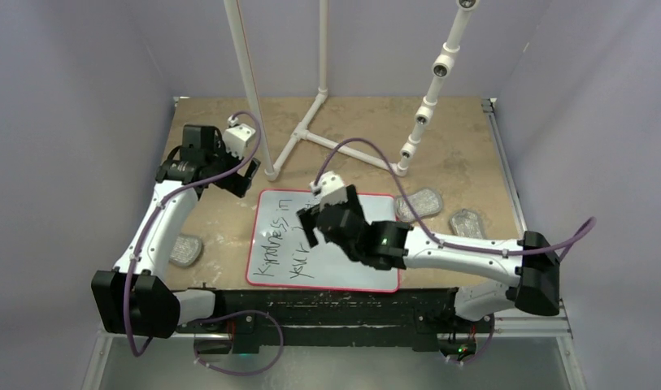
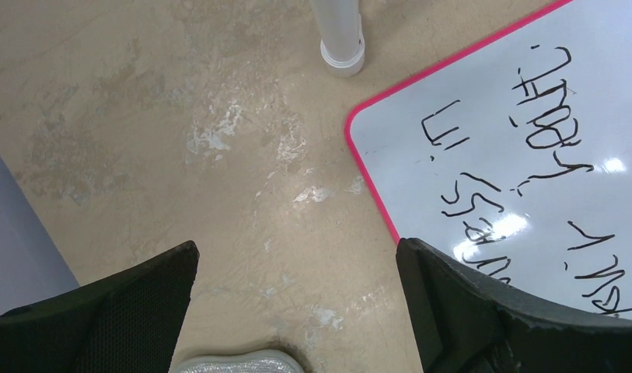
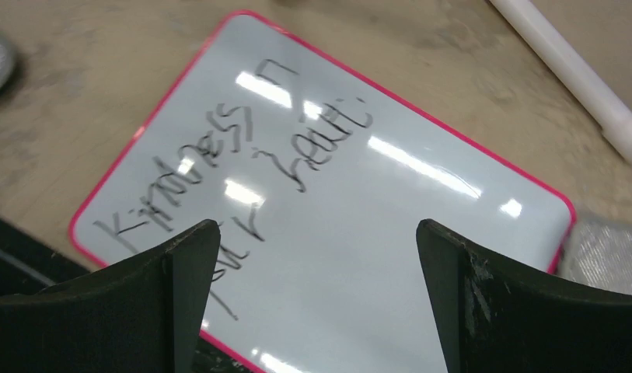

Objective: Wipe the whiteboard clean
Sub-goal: Place the whiteboard at the center of the board, then pick up the whiteboard eraser from the center of the board.

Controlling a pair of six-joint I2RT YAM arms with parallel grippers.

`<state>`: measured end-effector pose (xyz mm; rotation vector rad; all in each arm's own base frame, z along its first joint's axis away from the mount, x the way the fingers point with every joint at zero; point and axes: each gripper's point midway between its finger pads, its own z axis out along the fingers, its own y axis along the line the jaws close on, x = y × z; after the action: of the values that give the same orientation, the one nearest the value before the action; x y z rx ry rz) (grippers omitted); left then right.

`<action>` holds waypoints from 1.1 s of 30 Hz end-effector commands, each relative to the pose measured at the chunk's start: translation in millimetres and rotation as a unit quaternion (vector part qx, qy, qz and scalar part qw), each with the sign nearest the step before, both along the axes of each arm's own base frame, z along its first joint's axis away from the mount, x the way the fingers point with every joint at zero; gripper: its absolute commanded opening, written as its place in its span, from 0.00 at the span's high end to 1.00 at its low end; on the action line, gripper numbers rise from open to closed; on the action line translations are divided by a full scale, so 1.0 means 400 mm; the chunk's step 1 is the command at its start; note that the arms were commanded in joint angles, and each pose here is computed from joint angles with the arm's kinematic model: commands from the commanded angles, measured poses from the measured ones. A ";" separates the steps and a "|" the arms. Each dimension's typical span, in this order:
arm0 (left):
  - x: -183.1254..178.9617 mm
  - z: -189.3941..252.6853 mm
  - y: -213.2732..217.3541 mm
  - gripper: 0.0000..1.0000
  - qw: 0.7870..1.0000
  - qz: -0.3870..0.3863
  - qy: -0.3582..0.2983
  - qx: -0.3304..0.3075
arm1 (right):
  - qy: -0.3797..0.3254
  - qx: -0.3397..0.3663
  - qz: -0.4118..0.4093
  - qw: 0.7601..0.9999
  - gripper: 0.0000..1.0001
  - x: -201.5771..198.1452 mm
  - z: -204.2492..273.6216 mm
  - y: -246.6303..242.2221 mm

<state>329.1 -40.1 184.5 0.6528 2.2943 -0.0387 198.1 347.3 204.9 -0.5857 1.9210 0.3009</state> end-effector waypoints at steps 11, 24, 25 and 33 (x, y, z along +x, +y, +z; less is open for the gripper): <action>-0.011 0.023 0.010 0.01 0.999 0.007 -0.052 -0.008 | 0.177 0.033 -0.363 0.914 0.17 0.182 -0.235 -0.504; -0.018 0.001 0.004 0.01 1.000 -0.012 -0.029 -0.002 | 0.157 -0.033 -0.401 0.902 0.46 0.319 -0.337 -0.596; -0.019 -0.001 0.004 0.02 1.000 -0.013 -0.027 -0.002 | 0.160 -0.030 -0.393 0.905 0.46 0.319 -0.342 -0.589; -0.024 -0.010 0.002 0.03 1.000 -0.016 -0.018 -0.003 | 0.186 0.000 -0.346 0.919 0.47 0.306 -0.361 -0.540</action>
<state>317.3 -38.2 172.2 0.6724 2.2872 -0.0425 315.0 116.5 52.4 0.2274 2.3818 -0.1582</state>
